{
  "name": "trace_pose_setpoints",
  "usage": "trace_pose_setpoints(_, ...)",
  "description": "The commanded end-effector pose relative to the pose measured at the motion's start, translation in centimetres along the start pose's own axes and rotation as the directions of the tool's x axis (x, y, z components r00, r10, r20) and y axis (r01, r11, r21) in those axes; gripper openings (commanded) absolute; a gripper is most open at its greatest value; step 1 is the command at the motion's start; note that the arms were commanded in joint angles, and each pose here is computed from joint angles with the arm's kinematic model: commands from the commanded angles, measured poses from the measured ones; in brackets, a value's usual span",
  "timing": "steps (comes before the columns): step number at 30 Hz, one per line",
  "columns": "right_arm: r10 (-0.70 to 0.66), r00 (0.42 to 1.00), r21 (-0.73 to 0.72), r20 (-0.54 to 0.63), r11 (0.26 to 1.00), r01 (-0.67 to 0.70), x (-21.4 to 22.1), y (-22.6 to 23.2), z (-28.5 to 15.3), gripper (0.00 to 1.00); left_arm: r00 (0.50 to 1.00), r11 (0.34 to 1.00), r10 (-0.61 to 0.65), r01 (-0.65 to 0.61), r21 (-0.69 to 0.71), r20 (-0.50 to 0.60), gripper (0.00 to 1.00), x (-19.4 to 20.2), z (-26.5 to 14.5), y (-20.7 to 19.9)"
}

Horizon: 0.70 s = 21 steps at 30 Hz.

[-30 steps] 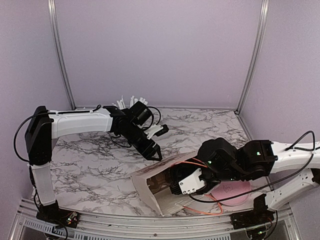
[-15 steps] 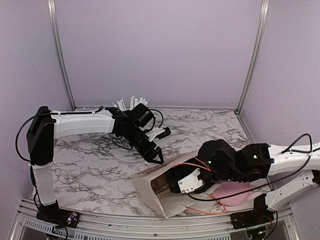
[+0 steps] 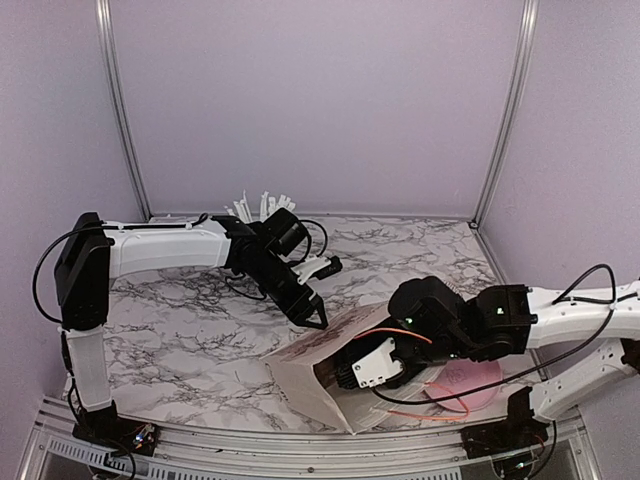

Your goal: Pack the takeout coffee

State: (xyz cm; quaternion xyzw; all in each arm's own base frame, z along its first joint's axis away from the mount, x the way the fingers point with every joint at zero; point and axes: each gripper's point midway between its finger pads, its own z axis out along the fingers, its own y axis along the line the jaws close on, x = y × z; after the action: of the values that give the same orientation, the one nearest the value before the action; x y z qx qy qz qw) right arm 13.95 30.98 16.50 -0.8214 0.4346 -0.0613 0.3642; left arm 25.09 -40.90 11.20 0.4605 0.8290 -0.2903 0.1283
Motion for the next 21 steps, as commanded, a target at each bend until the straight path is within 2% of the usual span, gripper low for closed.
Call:
trace_pose_setpoints(1,0.034,0.999,0.017,0.039,0.999,-0.035,-0.9,-1.9,-0.2,0.38,1.000,1.000,0.014,-0.014,0.007,0.007,0.70,-0.5,0.3,0.2)
trace_pose_setpoints(8,0.080,0.996,-0.033,0.043,0.996,-0.078,-1.0,-2.8,0.4,0.38,1.000,0.999,-0.006,0.007,-0.037,0.020,0.70,-0.6,-0.7,1.6)
trace_pose_setpoints(16,0.098,0.994,-0.191,0.053,0.978,-0.086,-1.9,-2.0,1.1,0.38,0.991,0.984,-0.041,0.062,-0.165,0.129,0.73,-1.6,-6.9,5.7)
trace_pose_setpoints(21,0.168,0.985,-0.297,0.028,0.943,-0.152,-1.8,-2.2,2.1,0.37,0.984,0.972,-0.036,0.075,-0.222,0.175,0.74,-1.8,-9.9,6.8)
